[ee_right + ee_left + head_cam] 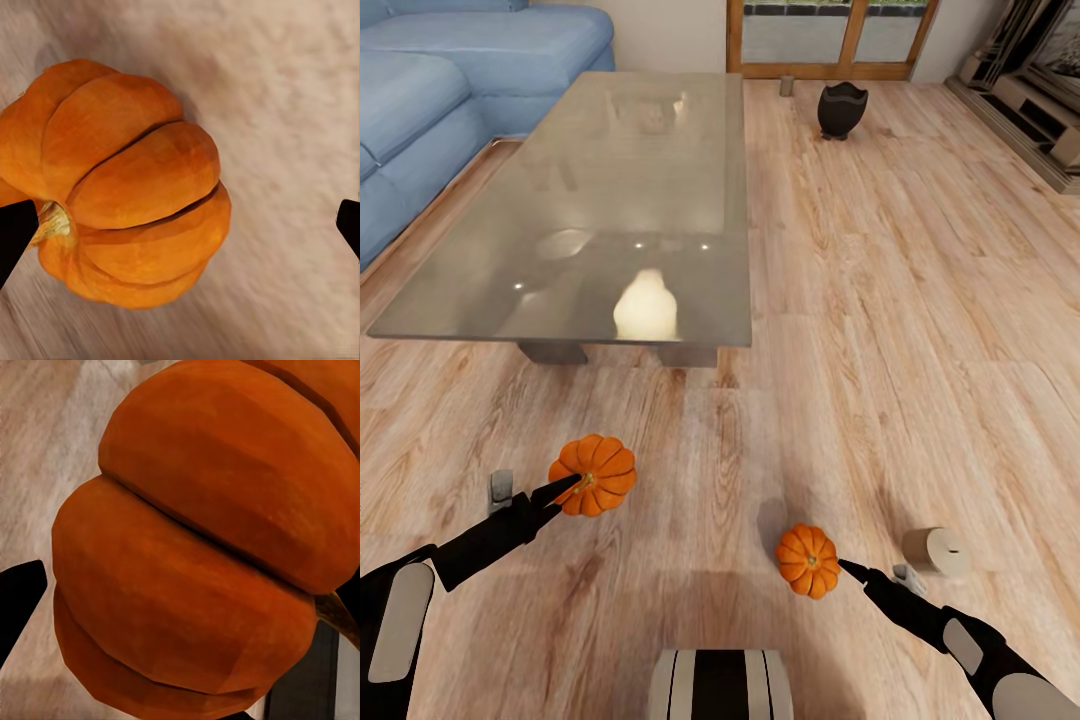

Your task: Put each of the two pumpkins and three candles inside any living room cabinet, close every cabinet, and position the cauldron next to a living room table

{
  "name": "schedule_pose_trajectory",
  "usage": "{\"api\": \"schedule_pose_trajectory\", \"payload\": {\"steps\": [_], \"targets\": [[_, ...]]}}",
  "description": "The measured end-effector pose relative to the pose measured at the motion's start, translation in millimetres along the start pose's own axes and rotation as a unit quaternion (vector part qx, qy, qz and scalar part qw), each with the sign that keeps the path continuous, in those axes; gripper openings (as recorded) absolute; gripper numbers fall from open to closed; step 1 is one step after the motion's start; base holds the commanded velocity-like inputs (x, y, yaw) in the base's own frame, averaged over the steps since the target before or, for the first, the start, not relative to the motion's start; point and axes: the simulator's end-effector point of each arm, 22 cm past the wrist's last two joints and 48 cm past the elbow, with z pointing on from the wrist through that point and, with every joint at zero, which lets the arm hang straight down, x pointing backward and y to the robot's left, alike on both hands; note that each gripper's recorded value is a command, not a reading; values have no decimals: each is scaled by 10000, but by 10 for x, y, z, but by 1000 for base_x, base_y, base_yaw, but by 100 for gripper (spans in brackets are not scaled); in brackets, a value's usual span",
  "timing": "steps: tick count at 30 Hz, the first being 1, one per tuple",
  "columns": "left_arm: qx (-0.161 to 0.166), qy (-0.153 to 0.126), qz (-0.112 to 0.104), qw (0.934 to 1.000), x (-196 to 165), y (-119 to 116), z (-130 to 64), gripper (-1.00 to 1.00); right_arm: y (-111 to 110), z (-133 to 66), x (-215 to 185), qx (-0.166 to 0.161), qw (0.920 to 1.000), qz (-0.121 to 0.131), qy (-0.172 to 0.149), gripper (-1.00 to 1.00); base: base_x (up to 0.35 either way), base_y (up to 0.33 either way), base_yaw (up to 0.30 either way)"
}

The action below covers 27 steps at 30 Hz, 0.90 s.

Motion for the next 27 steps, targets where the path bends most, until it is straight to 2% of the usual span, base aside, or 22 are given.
{"api": "schedule_pose_trajectory", "payload": {"steps": [11, 20, 27], "targets": [[16, 1, 0, 10000, -2, -8, 1, -100, 0, 0, 0, 0, 10000, 0, 0, 100, -169, 71, 0], [5, 0, 4, 10000, -2, -4, 1, -100, 0, 0, 0, 0, 10000, -1, 0, 100, -12, 19, 0], [4, -2, 11, 10000, -5, -6, 0, -100, 3, 0, 1, -2, 10000, 0, 0, 100, 114, 95, 0]]}}
